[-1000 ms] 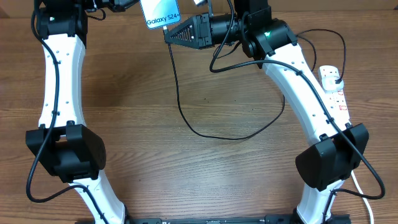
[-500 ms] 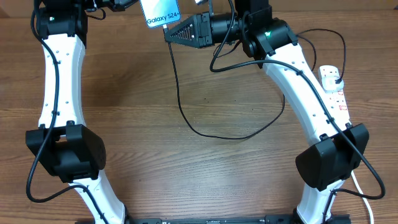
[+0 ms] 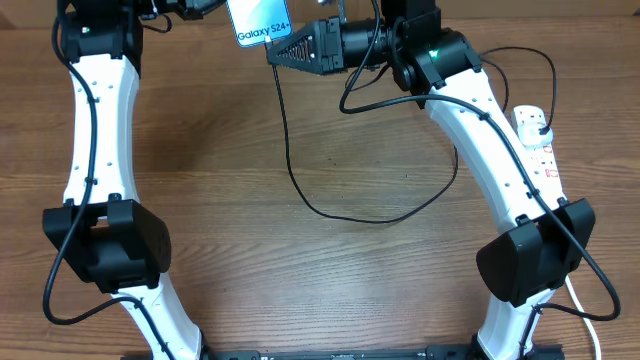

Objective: Plug charger to phone and switch on socket

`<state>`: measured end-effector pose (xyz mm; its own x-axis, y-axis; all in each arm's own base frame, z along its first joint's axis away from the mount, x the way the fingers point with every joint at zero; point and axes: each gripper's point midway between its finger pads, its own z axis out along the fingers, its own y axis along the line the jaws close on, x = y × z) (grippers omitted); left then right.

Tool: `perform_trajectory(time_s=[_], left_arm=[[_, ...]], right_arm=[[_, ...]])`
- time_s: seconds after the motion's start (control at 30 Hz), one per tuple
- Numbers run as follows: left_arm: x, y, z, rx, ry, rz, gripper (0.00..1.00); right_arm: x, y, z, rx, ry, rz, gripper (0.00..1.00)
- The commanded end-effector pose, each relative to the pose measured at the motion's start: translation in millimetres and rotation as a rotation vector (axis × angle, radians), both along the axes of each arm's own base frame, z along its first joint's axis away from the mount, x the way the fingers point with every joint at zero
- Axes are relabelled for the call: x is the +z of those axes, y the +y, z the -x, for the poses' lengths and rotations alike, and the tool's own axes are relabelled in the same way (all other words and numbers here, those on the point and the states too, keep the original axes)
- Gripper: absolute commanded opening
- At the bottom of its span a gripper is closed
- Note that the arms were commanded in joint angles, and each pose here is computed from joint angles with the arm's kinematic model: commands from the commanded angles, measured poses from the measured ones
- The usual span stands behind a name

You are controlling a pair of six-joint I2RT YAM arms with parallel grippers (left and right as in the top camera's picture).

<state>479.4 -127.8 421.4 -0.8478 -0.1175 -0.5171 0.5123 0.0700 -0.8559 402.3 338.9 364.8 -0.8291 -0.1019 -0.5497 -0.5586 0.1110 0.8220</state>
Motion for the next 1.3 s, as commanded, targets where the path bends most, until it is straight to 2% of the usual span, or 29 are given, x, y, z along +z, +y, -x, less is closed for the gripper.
perform_trajectory(time_s=[0.0, 0.23, 0.67, 1.27], left_arm=[[13.6, -6.1, 17.3, -0.063, -0.01, -0.003, 0.04], [13.7, -5.4, 15.5, -0.053, 0.001, -0.001, 0.04], [14.2, -5.4, 16.9, -0.061, -0.001, -0.002, 0.04], [16.1, 4.0, 14.4, -0.04, -0.029, -0.005, 0.04]], right_arm=[[-0.5, -5.7, -9.3, -0.044, 0.005, 0.014, 0.04], [-0.6, 6.2, 7.2, 0.018, 0.024, 0.009, 0.04], [-1.7, 5.1, 1.8, -0.01, 0.017, 0.017, 0.04], [3.9, 0.6, 12.1, 0.062, 0.023, -0.016, 0.04]])
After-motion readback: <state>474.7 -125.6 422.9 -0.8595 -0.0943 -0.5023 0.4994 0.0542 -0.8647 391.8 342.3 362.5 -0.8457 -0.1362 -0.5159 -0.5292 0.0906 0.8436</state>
